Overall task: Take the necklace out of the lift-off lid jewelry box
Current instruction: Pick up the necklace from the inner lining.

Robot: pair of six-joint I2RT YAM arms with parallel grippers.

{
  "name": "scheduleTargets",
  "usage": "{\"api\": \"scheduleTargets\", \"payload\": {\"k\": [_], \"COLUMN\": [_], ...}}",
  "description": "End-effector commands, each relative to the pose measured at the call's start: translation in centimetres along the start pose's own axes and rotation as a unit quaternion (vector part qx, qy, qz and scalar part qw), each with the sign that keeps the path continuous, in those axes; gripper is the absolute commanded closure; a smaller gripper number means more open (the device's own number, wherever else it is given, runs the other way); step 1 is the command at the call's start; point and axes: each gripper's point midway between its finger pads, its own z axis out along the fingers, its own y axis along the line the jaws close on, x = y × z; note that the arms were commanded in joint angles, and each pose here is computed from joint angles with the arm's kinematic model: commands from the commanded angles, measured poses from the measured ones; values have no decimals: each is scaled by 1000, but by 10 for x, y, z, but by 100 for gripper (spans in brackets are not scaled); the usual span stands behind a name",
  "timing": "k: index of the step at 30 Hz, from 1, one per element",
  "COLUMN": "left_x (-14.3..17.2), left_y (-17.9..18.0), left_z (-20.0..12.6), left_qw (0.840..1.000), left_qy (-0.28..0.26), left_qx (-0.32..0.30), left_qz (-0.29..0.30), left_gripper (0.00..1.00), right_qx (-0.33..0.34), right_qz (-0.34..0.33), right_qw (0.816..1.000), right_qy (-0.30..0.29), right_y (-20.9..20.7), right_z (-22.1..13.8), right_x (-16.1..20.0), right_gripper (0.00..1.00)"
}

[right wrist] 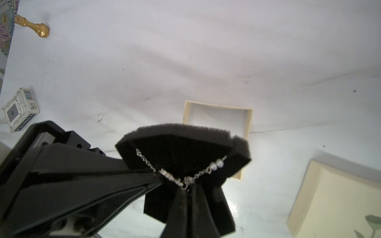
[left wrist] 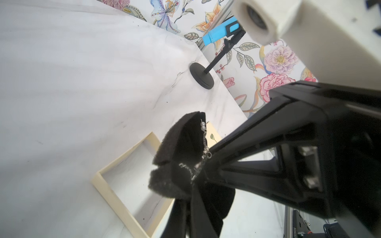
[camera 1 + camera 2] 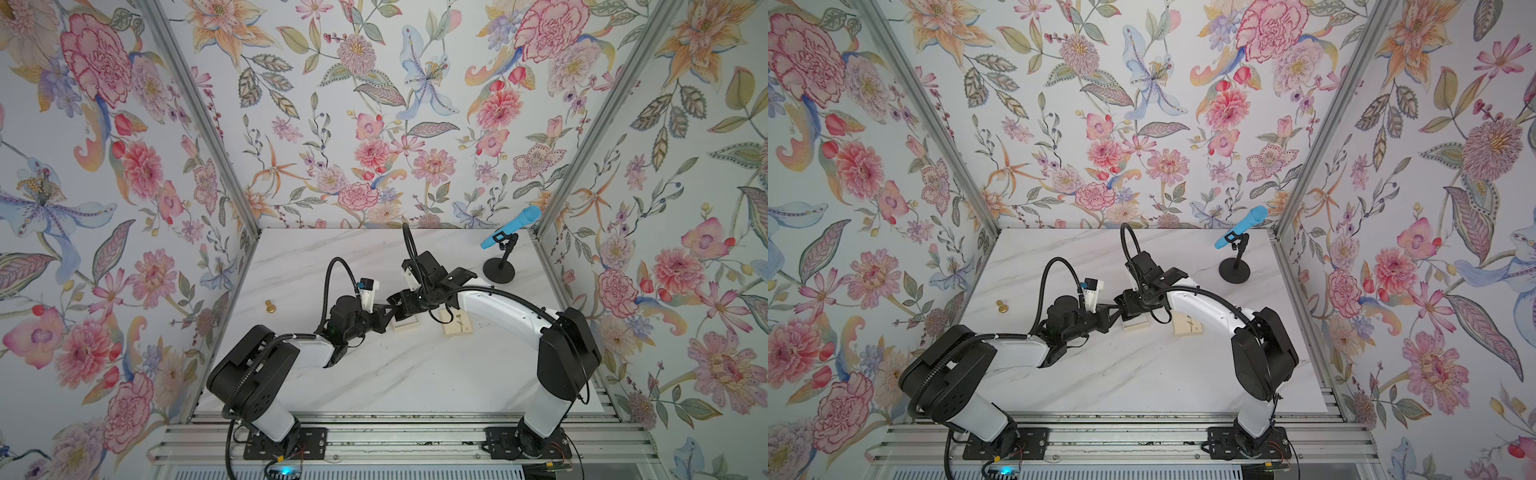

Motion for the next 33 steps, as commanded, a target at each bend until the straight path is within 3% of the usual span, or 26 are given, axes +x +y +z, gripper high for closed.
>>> {"api": "scheduleTargets", "payload": {"k": [1, 6, 13, 33], "left_x": [-2, -3, -4, -6], "left_y": [1, 2, -2, -18], "left_z": [-1, -4, -5, -8], "left_qw": [1000, 1000, 1000, 999], "left_qy": [-7, -9, -6, -6], "left_qx": [9, 6, 13, 43], "left_qz": [1, 1, 4, 17], "left_gripper": [100, 100, 100, 100], "right_qx": [-17, -13, -20, -32], "right_qz": [-2, -1, -3, 4], "right_qw": [1000, 1000, 999, 999], "right_qy": [-10, -25, -34, -14], "right_y": [10, 8, 13, 22], "right_z": [-13, -24, -31, -10], "right_x": [2, -2, -7, -11], "right_gripper": [84, 73, 72, 67]}}
